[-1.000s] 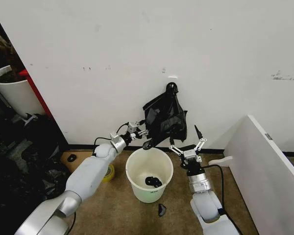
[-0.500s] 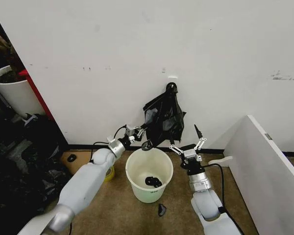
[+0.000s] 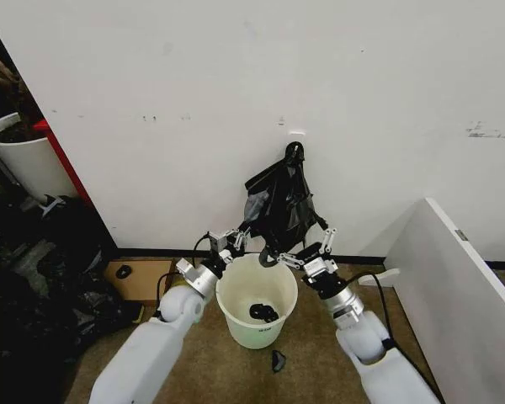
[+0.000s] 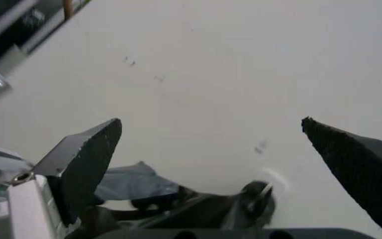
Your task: Place the garbage bag over the trash bin.
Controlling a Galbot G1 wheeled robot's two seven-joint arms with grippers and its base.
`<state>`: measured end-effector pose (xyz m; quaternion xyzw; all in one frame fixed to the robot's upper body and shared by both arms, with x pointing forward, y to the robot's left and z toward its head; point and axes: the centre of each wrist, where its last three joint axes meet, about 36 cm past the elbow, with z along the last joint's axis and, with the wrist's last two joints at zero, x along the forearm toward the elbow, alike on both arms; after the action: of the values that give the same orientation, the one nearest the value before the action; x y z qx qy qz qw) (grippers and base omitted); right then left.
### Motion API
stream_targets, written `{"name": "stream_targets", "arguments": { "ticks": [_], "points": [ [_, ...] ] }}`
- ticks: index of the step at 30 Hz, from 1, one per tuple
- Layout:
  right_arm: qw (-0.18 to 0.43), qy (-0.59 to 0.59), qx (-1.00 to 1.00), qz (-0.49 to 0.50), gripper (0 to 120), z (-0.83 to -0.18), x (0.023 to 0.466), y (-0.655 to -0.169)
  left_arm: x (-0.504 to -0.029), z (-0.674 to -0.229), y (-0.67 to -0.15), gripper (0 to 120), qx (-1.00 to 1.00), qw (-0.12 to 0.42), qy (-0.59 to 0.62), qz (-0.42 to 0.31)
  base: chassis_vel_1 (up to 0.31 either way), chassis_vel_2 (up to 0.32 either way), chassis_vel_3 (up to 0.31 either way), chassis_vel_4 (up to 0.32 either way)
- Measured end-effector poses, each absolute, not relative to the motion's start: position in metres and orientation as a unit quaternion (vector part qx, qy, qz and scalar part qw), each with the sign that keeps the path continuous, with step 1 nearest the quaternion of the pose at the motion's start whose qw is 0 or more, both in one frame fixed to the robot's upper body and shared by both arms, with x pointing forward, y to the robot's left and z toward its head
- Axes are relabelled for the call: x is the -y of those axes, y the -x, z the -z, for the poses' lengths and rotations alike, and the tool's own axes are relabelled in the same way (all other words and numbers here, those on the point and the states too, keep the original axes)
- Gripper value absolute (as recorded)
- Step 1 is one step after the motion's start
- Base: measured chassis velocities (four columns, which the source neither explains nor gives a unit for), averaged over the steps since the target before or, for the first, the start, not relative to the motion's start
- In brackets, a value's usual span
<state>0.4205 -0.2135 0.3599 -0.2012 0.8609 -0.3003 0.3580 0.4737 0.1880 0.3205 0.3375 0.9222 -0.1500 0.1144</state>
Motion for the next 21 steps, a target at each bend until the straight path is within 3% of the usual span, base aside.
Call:
{"name": "stream_targets", "arguments": {
  "ticks": [8, 21],
  "points": [
    [0.377, 0.192, -0.761, 0.491, 100, -0.384, 0.237, -0.449, -0.183, -0.323, -0.471, 0, -0.921, 0.119, -0.341, 0.145, 0.000, 0.000, 0.000, 0.000],
    [0.289, 0.265, -0.681, 0.619, 100, -0.407, 0.280, -0.452, -0.183, -0.328, -0.472, 0, -0.923, 0.120, -0.339, 0.139, 0.000, 0.000, 0.000, 0.000]
  ]
}}
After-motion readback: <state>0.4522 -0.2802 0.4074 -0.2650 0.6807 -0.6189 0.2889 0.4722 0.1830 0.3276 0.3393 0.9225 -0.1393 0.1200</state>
